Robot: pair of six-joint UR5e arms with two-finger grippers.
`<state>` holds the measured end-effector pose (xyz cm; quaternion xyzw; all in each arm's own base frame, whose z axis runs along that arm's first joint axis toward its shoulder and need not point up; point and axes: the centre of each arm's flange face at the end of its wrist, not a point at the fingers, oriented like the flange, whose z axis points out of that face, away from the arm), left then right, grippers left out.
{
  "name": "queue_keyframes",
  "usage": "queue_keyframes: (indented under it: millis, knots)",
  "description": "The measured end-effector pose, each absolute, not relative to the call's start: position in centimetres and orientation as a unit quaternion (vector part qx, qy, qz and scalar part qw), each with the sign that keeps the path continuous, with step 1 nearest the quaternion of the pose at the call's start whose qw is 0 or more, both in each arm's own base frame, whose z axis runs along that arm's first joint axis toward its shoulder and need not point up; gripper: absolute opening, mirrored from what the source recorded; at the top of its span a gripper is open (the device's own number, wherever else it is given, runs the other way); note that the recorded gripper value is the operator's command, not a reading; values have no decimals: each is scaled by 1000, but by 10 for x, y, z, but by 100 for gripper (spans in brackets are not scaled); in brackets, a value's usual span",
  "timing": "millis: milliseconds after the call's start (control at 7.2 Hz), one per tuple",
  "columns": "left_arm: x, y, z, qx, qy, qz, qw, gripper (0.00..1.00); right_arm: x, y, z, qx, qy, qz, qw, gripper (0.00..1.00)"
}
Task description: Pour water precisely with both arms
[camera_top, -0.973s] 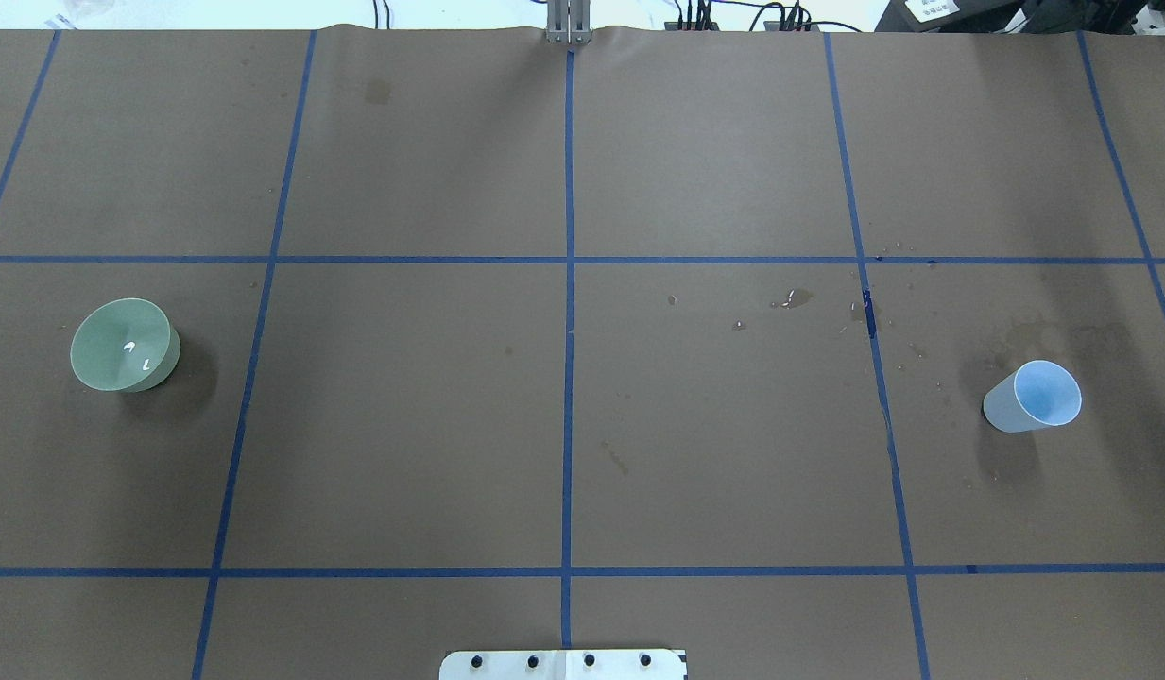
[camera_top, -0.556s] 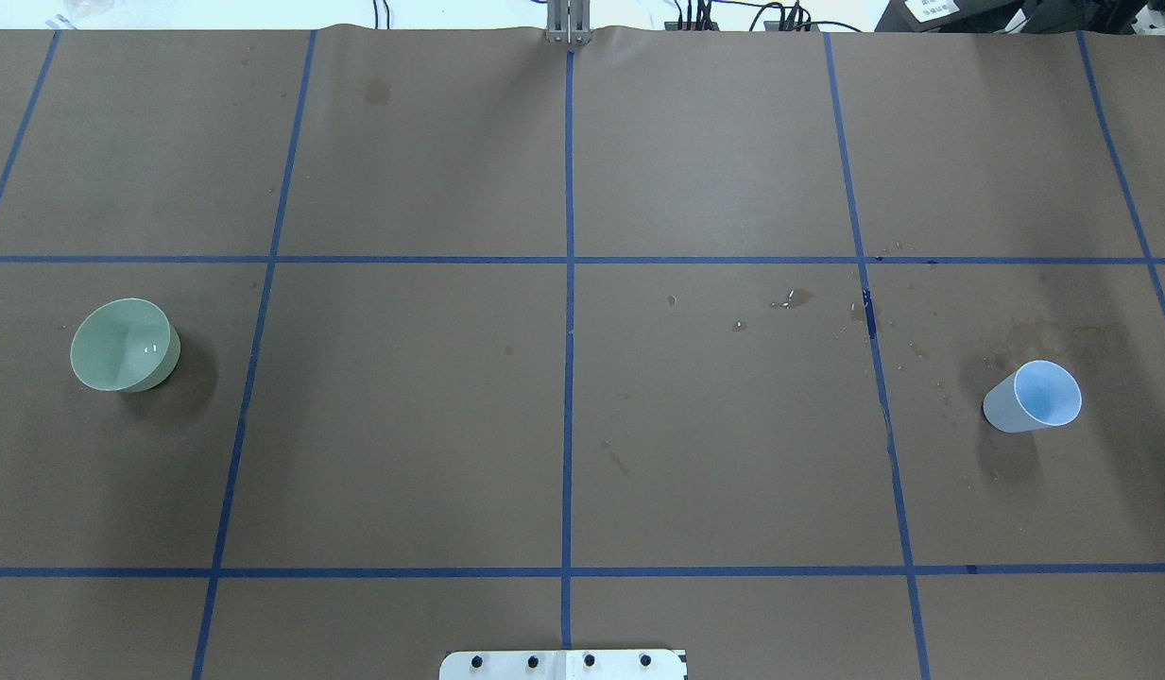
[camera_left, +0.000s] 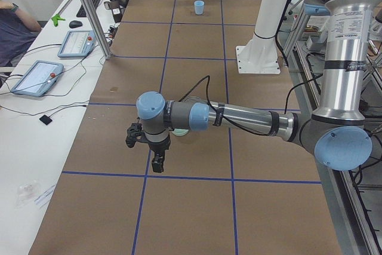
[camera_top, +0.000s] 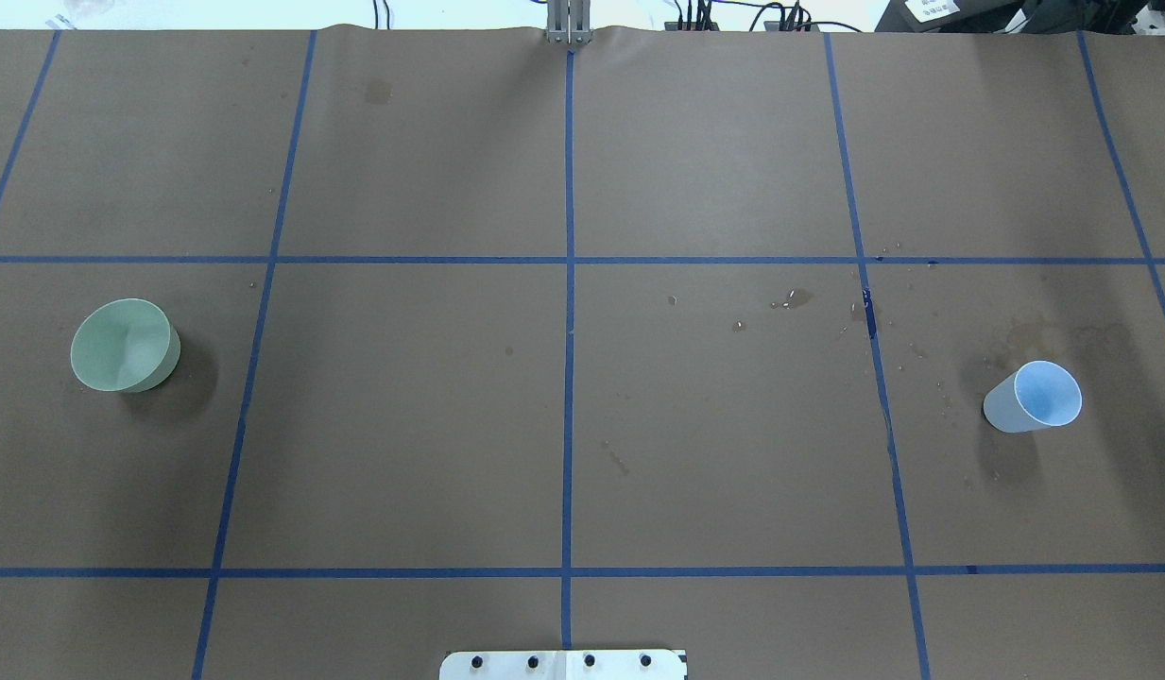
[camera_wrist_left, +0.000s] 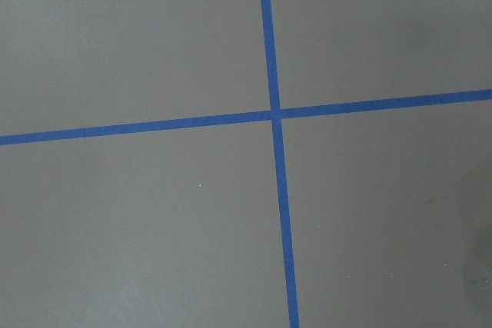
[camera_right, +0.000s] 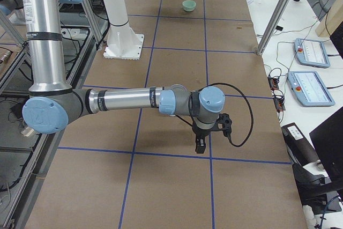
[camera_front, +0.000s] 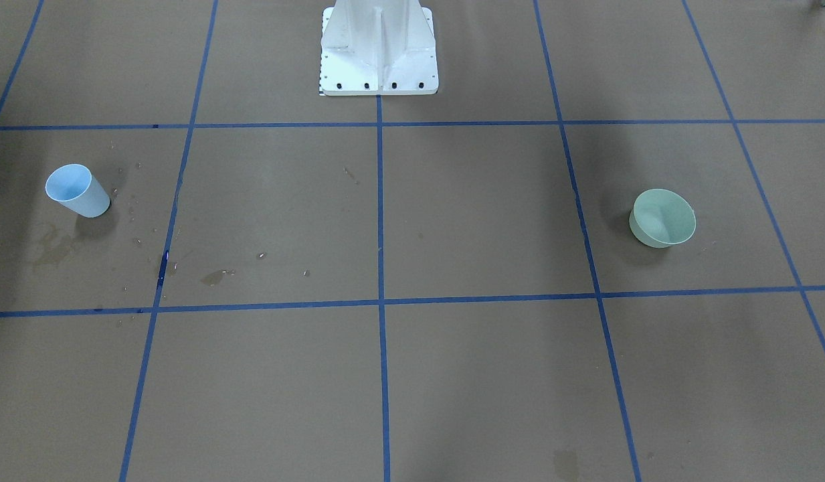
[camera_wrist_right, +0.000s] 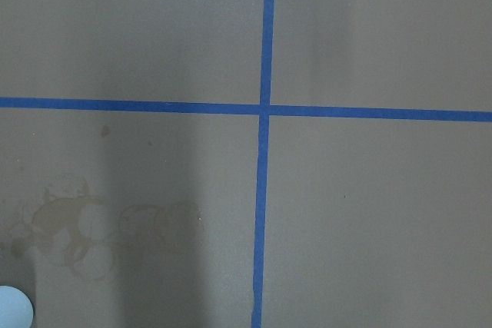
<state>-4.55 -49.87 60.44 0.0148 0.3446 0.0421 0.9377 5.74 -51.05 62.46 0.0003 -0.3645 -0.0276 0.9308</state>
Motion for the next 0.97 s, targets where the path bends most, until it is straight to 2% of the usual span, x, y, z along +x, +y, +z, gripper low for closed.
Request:
queue_keyframes:
  millis: [417, 973]
  knots:
    - [-46, -487, 616, 4, 345, 38, 938, 100, 57, -511, 647, 15, -362, -33, 932, 100]
    - [-47, -476, 627, -7, 345, 32, 938, 100, 57, -513, 637, 26, -367, -35, 929, 100]
